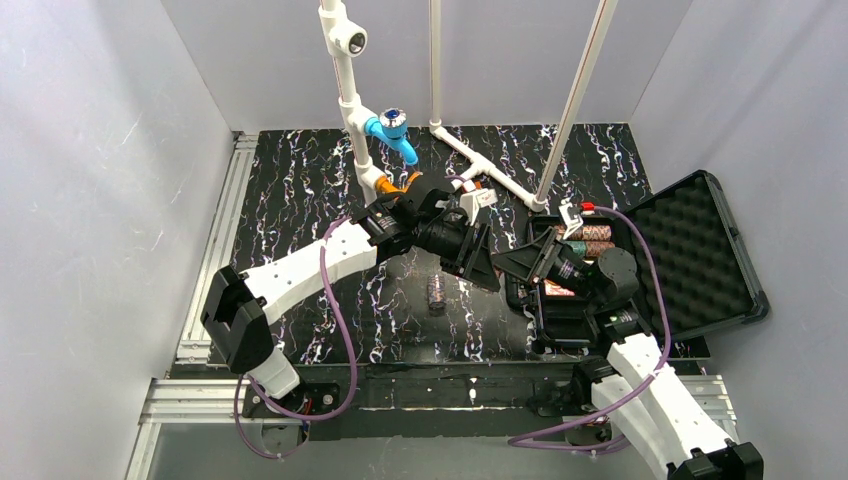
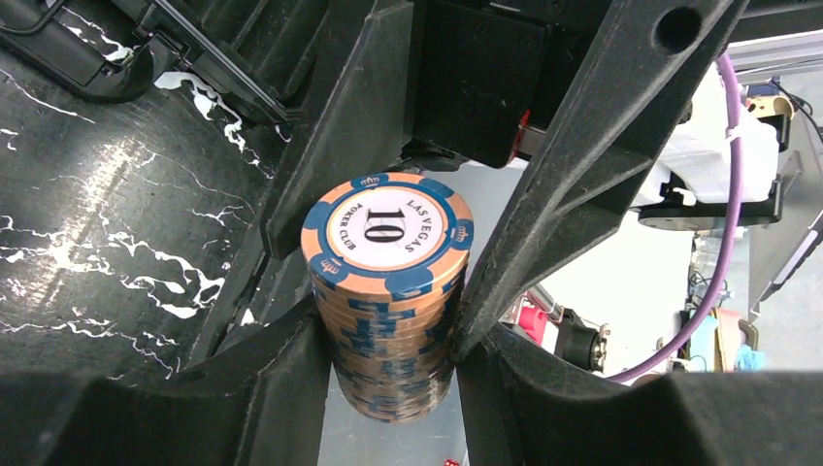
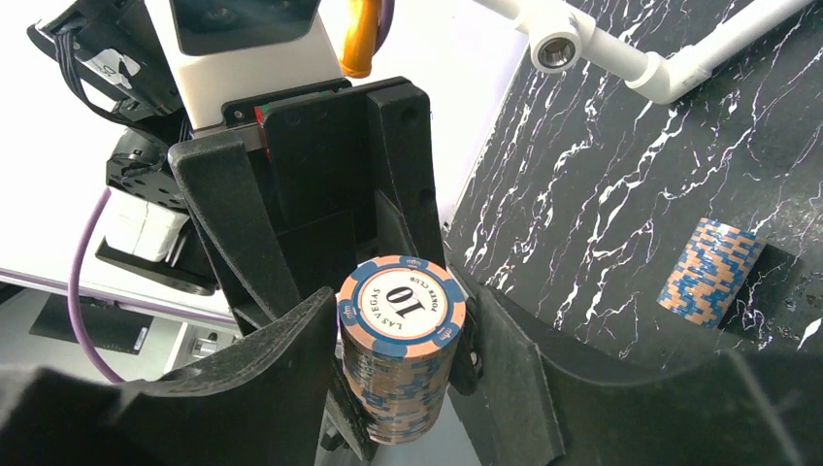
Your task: Pack up texas hold em set
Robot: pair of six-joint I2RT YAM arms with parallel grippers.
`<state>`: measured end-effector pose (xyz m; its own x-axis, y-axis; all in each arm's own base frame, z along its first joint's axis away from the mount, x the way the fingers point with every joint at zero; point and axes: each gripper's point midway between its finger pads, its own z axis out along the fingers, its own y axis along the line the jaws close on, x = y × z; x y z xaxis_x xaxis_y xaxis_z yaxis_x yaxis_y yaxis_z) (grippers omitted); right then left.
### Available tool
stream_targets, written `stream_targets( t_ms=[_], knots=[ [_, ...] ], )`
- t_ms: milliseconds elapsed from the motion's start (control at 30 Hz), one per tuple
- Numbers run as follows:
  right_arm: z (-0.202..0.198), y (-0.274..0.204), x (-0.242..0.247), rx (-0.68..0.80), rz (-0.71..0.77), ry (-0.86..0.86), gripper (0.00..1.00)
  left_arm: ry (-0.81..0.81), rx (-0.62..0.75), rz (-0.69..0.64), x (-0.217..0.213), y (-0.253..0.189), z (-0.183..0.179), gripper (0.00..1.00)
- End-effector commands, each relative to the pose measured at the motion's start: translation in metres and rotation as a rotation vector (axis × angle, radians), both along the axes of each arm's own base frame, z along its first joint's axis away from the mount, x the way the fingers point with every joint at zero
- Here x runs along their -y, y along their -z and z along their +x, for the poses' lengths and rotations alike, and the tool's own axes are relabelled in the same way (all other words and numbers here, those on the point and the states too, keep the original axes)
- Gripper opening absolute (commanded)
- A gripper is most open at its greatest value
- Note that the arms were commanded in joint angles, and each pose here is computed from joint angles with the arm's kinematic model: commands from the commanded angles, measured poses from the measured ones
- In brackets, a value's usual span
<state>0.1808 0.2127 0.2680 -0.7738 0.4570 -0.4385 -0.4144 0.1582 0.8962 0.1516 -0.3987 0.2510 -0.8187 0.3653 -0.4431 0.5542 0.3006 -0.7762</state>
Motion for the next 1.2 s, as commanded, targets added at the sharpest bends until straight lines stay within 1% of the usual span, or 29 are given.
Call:
stream_targets(
  t_ms=[0,167,233,267,300,367,400,467,533,567,600,667,900,1067,1167],
  knots=[
    [0.0,-0.001,-0.004,0.04,-0.011,-0.008,0.6,0.036,0.25,-0.243,-0.002,-0.077,0.002,0.0],
    [-0.001,0.0,-0.007,0.042,-0.016,-0.013,0.4,0.022,0.254,-0.219,-0.006,-0.069,0.004,0.01],
    [-0.001,0.0,-0.006,0.046,-0.02,-0.01,0.29,0.008,0.253,-0.2,-0.009,-0.064,0.005,0.16],
    [0.0,-0.001,-0.006,0.047,-0.025,-0.005,0.22,0.0,0.254,-0.188,-0.01,-0.061,0.006,0.26],
    [0.0,-0.002,-0.005,0.051,-0.031,-0.001,0.18,-0.01,0.257,-0.175,-0.012,-0.057,0.007,0.37],
    [0.003,-0.002,-0.004,0.054,-0.055,0.019,0.14,-0.025,0.262,-0.149,-0.017,-0.049,0.007,0.56],
    [0.005,-0.002,-0.002,0.059,-0.069,0.035,0.12,-0.029,0.265,-0.14,-0.02,-0.046,0.006,0.64],
    [0.01,-0.001,0.001,0.056,-0.108,0.07,0.09,-0.041,0.266,-0.113,-0.025,-0.036,0.006,0.77],
    [0.015,0.003,0.005,0.047,-0.144,0.105,0.07,-0.048,0.258,-0.088,-0.031,-0.026,0.003,0.87],
    [0.018,0.004,0.006,0.044,-0.157,0.123,0.06,-0.051,0.251,-0.076,-0.033,-0.02,0.002,0.96],
    [0.02,0.008,0.008,0.025,-0.177,0.141,0.04,-0.056,0.244,-0.064,-0.035,-0.014,0.002,0.98],
    [0.027,0.014,0.012,0.002,-0.208,0.175,0.01,-0.065,0.232,-0.039,-0.037,0.0,0.002,0.98],
    [0.037,0.034,0.018,-0.066,-0.289,0.219,0.01,-0.112,0.22,0.035,-0.045,0.042,0.015,0.98],
    [0.043,0.04,0.033,-0.076,-0.402,0.295,0.01,-0.114,0.244,0.07,-0.042,0.063,0.028,0.98],
    [0.047,0.043,0.044,-0.094,-0.467,0.345,0.01,-0.106,0.232,0.07,-0.036,0.071,0.031,0.98]
  ],
)
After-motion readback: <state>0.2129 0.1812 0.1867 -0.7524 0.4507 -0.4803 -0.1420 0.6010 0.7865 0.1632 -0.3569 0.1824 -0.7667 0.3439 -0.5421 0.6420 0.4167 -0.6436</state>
